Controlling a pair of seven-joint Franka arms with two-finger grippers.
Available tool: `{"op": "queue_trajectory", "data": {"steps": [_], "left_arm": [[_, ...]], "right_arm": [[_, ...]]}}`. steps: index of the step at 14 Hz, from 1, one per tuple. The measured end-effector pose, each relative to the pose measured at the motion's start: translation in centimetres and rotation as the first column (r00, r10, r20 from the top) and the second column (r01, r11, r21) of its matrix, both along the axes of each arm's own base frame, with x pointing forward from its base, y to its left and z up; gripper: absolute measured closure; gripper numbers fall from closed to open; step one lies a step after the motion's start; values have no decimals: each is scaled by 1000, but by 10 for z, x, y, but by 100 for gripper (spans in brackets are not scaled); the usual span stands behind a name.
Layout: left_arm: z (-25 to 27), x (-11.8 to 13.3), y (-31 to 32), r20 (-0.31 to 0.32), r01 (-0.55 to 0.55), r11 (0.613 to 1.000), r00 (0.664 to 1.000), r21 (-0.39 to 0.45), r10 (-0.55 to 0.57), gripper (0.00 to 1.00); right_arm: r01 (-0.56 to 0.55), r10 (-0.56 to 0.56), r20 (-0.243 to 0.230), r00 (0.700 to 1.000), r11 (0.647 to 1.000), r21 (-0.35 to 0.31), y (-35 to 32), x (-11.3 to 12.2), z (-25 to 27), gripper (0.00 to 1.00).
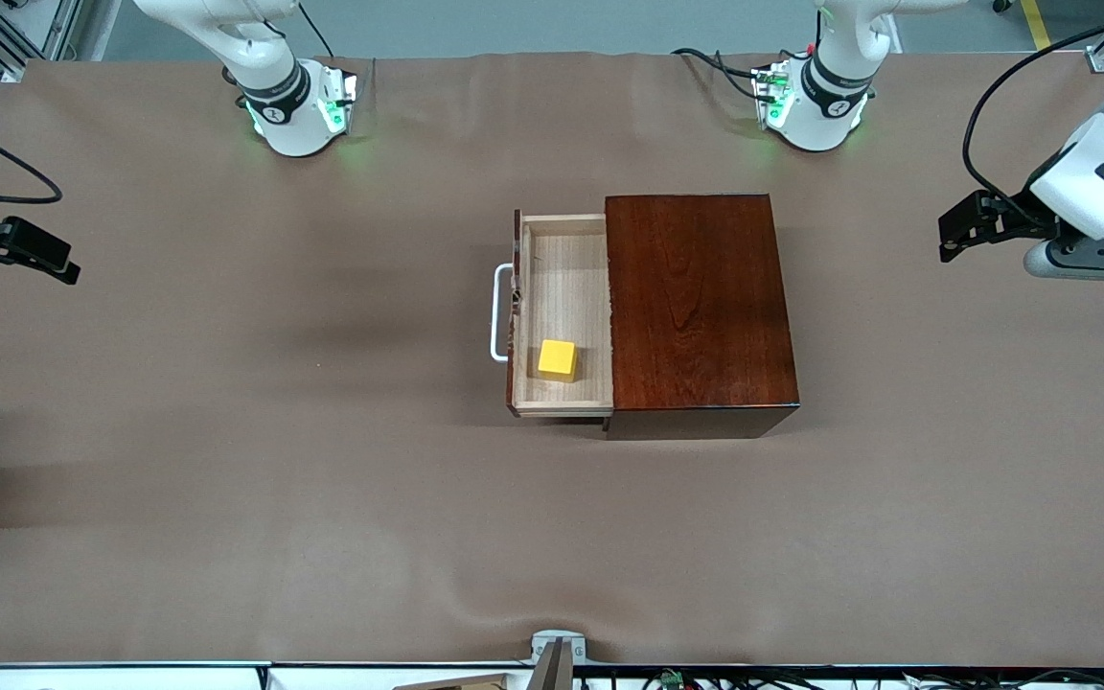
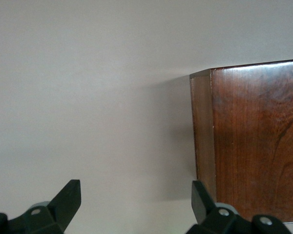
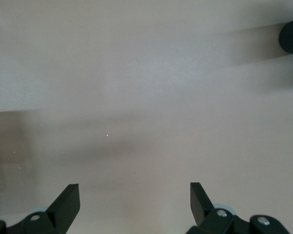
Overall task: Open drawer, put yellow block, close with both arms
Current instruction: 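Move the left gripper down to the front of the open drawer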
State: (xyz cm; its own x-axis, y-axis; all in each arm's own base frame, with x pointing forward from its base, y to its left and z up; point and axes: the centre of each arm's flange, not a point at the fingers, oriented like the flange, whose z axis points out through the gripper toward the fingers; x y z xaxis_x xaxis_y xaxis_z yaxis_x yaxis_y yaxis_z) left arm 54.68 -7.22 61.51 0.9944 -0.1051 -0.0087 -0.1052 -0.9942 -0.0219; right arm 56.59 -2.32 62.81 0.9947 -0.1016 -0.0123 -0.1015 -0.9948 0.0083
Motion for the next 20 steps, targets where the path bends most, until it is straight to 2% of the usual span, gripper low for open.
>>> {"op": "queue_trajectory", "data": {"steps": [2, 5, 8, 11, 14, 16, 18, 20], "left_arm": [[0, -3, -20, 1, -6, 1000, 1000, -1, 6, 0], [0, -8, -96, 9, -22, 1000, 1000, -10, 22, 0], [-18, -11, -166, -22, -107, 994, 994, -25, 106, 0], [-46, -14, -233, -64, -246, 969, 968, -28, 244, 0], [-78, -22, -308, -77, -393, 919, 918, -35, 390, 0], [-99, -32, -351, -79, -486, 872, 873, -53, 482, 0], [-117, -44, -391, -84, -591, 802, 806, -87, 585, 0], [-134, -59, -427, -102, -691, 713, 722, -115, 684, 0]], "right_arm": [[0, 0, -3, 1000, 1000, 0, 0, 0, -1, 0], [0, 0, -5, 1000, 1000, 0, 0, 0, -2, 0], [0, 0, -13, 1000, 1000, 0, 0, -1, -3, 0], [0, 0, -9, 1000, 1000, 0, 0, -1, -2, 0], [1, -1, -5, 1000, 1000, 0, -1, -1, 0, 0], [0, 0, -3, 1000, 1000, 0, 0, -1, 0, 0], [-2, 2, -3, 1000, 1000, 0, 1, -1, 0, 0], [-7, 7, -4, 1000, 1000, 0, 4, -1, 0, 0]]}}
